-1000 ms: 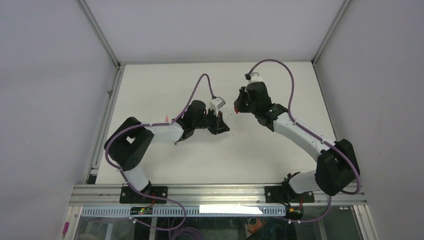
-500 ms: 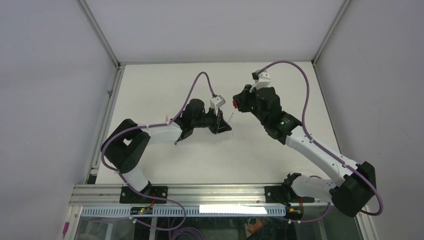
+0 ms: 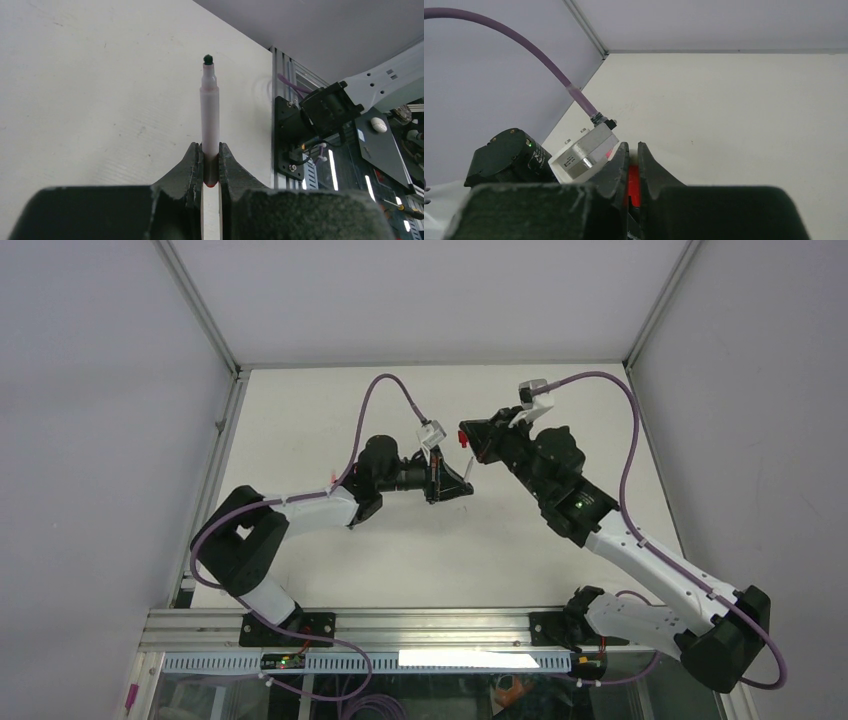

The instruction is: Insert the pens into the pen caps

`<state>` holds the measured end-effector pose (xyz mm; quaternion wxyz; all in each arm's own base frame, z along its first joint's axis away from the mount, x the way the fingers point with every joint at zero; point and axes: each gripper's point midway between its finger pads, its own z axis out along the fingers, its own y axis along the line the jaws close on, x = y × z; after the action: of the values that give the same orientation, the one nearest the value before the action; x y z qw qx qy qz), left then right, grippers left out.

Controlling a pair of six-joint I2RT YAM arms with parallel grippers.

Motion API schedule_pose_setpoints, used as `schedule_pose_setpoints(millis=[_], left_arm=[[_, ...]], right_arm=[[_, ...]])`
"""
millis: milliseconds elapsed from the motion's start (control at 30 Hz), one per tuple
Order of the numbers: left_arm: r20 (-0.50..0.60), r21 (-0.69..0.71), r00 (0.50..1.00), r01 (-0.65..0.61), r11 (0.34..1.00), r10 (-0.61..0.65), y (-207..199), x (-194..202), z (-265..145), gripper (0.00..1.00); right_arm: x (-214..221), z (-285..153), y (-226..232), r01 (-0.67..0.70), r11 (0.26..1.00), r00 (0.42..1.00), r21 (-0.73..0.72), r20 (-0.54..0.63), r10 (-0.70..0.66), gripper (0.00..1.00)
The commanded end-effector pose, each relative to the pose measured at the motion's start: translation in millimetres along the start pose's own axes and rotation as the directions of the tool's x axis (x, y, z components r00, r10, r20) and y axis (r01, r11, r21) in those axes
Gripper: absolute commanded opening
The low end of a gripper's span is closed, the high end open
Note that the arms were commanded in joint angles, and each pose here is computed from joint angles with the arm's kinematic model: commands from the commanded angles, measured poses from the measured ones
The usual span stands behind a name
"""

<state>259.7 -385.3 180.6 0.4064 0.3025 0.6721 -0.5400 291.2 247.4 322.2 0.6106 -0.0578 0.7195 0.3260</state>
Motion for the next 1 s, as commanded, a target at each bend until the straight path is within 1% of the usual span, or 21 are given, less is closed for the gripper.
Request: schedule_pose_setpoints(millis=[0,267,533,800,967], left_arm=[[0.065,0.101,0.991,-0.122,0.987,0.116,-43,-30,-11,0.0],[0.061,0.126,0.989,-0.142,0.982,0.135,-56,-31,-18,0.0],[0.036,0.106,0.99,-0.14,0.985,0.136,-51,-22,-20,0.0],[0.095,0.115,0.989,-0.127,0.985,0.117,-57,-33,-22,0.0],[0.141,0.161,0.986,-0.114,0.98,0.092,-67,-43,-22,0.0]], right_arm=[[-22,-8,24,-0.035,0.992,0.994,-0.119,0.099,0.046,0.06],[-11,-6,29,-0.062,0.987,0.993,-0.148,0.086,0.076,0.06],[-25,-13,26,-0.05,0.989,0.985,-0.136,0.157,0.071,0.07],[-36,-38,15,-0.058,0.992,0.97,-0.115,0.229,0.084,0.07],[-34,-42,11,-0.062,0.992,0.968,-0.106,0.235,0.085,0.07]])
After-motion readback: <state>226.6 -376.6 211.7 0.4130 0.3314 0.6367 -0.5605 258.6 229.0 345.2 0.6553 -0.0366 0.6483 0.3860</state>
